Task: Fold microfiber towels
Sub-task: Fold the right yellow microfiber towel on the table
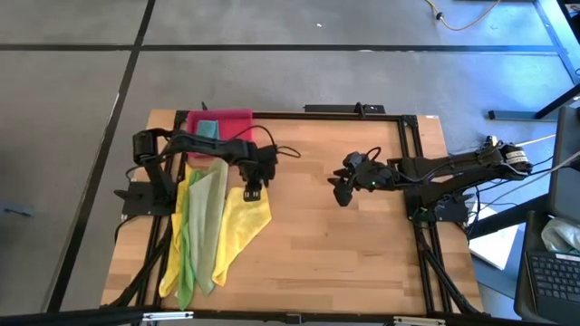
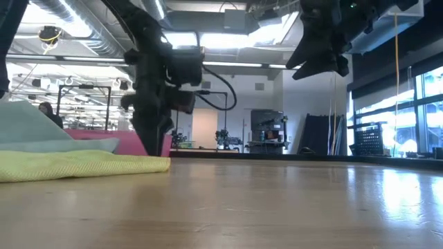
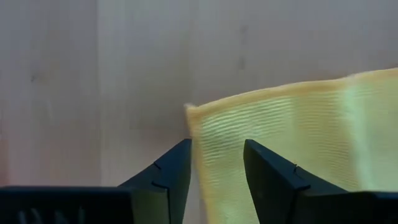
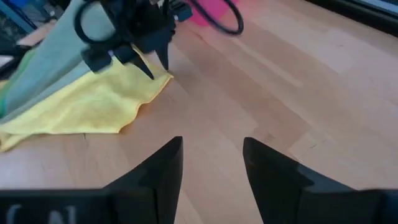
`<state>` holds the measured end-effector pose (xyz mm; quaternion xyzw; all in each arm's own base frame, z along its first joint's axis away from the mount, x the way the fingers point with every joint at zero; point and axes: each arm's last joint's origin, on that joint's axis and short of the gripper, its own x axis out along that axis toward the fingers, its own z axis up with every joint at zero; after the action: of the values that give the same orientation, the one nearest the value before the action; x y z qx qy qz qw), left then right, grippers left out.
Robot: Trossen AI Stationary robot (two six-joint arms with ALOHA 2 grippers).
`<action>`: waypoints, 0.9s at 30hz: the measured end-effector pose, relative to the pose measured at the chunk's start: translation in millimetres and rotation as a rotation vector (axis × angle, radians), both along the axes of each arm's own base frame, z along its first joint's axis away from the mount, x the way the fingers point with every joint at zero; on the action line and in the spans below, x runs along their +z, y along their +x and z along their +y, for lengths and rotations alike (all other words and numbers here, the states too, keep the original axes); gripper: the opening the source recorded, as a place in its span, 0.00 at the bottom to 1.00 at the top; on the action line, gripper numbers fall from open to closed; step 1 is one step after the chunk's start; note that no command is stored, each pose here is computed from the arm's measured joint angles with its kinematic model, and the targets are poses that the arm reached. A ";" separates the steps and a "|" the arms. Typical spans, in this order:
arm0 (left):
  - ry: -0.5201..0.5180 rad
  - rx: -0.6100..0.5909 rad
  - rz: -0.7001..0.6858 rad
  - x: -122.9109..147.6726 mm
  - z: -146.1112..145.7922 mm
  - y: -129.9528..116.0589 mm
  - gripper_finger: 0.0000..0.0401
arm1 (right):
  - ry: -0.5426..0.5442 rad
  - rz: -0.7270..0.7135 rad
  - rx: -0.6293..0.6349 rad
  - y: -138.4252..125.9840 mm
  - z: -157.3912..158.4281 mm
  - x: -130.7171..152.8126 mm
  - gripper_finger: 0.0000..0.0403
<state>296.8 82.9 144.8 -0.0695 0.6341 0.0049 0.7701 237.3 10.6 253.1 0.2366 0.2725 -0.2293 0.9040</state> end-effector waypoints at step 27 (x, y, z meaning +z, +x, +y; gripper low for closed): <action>-0.088 0.237 0.005 -5.4 -26.3 15.6 0.01 | 0.080 0.007 0.095 0.5 3.6 -0.7 0.43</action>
<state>312.4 56.6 139.5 -0.1778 0.6231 0.0681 0.7586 237.8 14.2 252.4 0.2585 0.2957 -0.1757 0.9027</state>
